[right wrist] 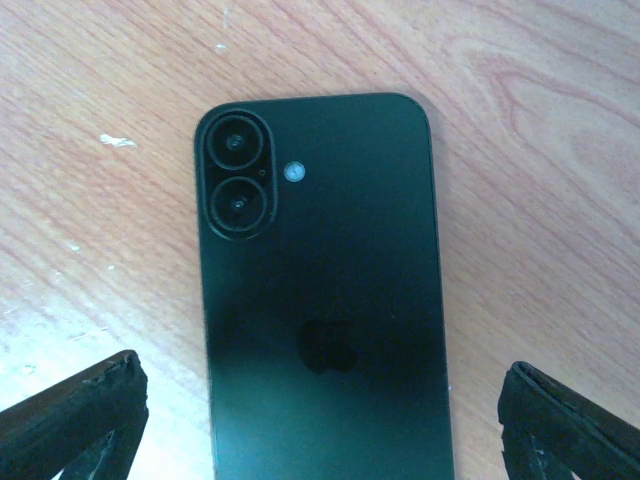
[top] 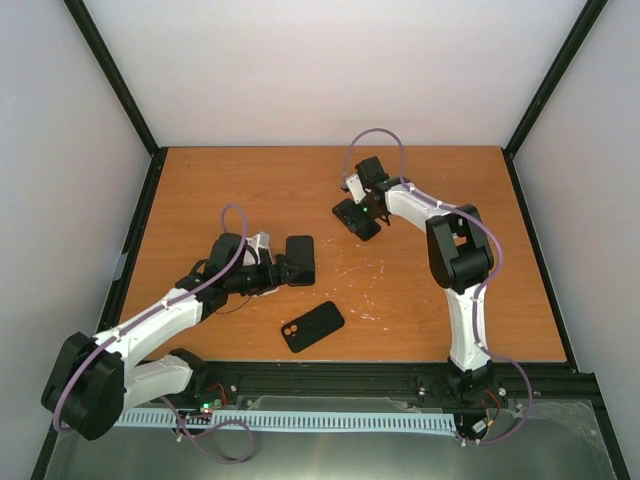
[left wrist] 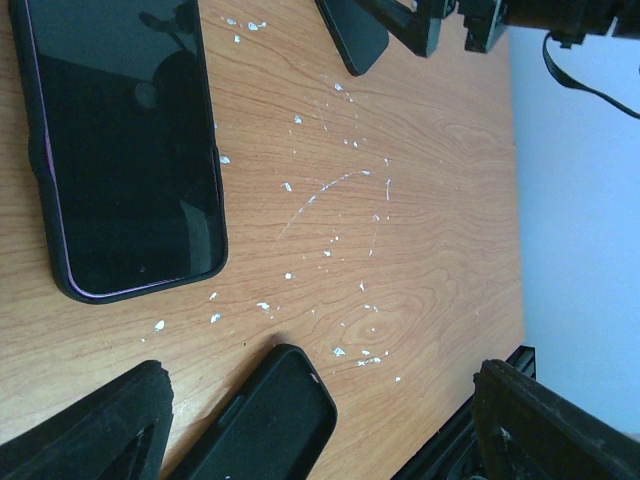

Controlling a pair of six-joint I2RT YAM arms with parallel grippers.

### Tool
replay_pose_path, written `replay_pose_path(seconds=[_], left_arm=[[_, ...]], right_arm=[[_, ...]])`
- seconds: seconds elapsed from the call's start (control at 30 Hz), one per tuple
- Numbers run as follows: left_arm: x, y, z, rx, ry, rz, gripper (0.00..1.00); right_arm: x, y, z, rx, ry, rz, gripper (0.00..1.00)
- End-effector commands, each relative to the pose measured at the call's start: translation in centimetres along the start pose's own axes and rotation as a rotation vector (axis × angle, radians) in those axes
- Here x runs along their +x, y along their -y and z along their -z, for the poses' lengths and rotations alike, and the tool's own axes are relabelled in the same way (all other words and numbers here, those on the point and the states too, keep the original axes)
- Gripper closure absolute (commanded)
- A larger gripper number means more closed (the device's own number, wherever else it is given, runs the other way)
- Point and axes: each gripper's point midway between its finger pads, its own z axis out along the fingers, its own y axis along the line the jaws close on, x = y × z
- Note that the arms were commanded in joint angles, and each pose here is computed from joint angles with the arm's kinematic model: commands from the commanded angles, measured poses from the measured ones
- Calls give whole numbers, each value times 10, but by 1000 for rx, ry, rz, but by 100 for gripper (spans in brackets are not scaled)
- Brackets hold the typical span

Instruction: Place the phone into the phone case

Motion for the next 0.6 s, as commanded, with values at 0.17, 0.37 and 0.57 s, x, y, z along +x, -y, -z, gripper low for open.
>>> replay_pose_path(seconds=[0.17, 0.37, 0.57], left_arm=[[-10, 11, 12, 16, 38, -43, 17], [-11, 11, 15, 13, 48, -48, 17], [-14, 15, 16, 26, 46, -44, 17]], right_arm=[[21, -4, -25, -74, -93, 50, 8], [40, 0, -33, -47, -160, 29, 14], [58, 2, -31, -21, -204, 14, 22]])
